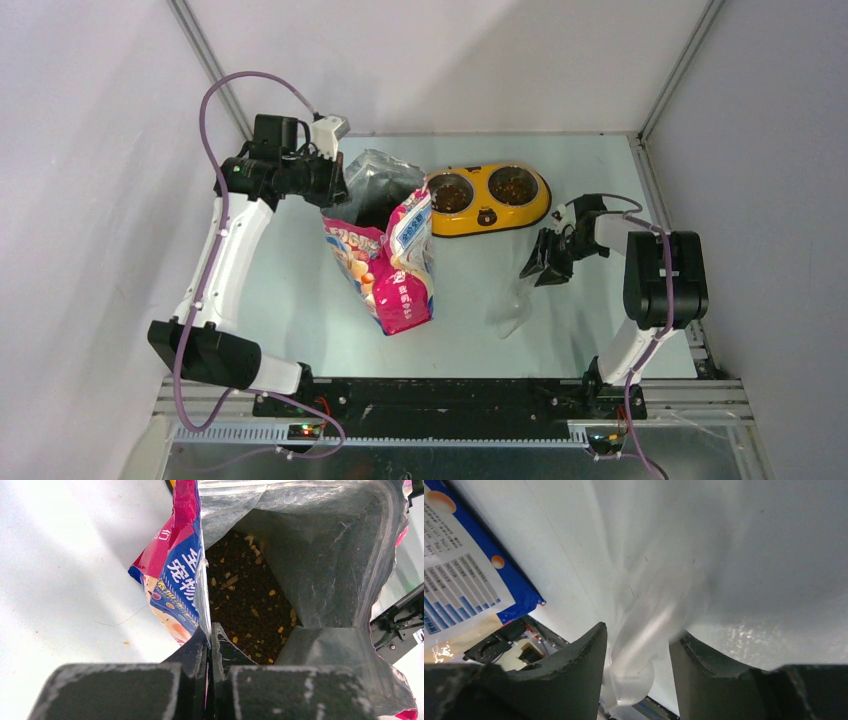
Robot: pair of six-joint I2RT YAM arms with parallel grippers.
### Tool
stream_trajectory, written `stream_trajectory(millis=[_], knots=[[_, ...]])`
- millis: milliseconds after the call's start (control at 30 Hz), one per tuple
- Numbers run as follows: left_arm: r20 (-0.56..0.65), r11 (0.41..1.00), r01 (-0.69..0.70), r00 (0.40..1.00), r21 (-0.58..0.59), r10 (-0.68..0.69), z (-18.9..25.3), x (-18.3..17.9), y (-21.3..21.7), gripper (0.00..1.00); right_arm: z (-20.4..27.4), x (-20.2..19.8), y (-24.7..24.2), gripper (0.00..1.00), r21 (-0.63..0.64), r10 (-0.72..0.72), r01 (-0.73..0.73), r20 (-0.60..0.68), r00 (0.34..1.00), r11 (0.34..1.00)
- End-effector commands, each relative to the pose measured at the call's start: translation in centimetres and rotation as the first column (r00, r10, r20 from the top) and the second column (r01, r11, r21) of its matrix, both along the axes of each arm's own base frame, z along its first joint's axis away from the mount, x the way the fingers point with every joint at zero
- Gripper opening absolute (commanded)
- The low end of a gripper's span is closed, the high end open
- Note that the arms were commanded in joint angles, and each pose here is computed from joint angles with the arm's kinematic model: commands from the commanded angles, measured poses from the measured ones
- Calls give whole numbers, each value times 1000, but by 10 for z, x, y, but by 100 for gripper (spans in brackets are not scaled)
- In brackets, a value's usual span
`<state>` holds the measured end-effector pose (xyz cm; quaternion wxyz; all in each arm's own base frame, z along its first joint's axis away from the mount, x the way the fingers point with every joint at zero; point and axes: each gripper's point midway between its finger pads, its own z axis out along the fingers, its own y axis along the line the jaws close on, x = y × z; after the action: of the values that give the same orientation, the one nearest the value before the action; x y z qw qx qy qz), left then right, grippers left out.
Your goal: Serve the pet food
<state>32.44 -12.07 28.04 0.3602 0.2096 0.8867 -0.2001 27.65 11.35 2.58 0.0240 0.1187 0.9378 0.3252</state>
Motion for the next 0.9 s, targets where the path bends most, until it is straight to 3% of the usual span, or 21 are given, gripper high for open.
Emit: stream_trajectory(millis=[0,300,467,567,733,867], knots=[[60,1000,25,998,-17,-23,17,-6,-5,6,-2,20,-10,52,-78,21,-15,75,997,997],[57,1000,24,998,-18,-23,14,-7,-5,8,7,23,-15,57,-115,26,-12,119,993,993],[66,1000,25,998,-18,-24,15,-8,-4,27,36,32,-18,68,-128,39,-10,223,974,992],[99,1000,19,995,3,-19,23,-5,0,39,71,42,-17,72,-124,47,-5,334,941,992],[183,999,-1,983,39,-6,48,3,7,45,112,52,-27,76,-202,93,1,457,884,979],[253,999,3,967,54,-16,72,15,7,46,161,66,-2,75,-240,230,-101,603,764,965]])
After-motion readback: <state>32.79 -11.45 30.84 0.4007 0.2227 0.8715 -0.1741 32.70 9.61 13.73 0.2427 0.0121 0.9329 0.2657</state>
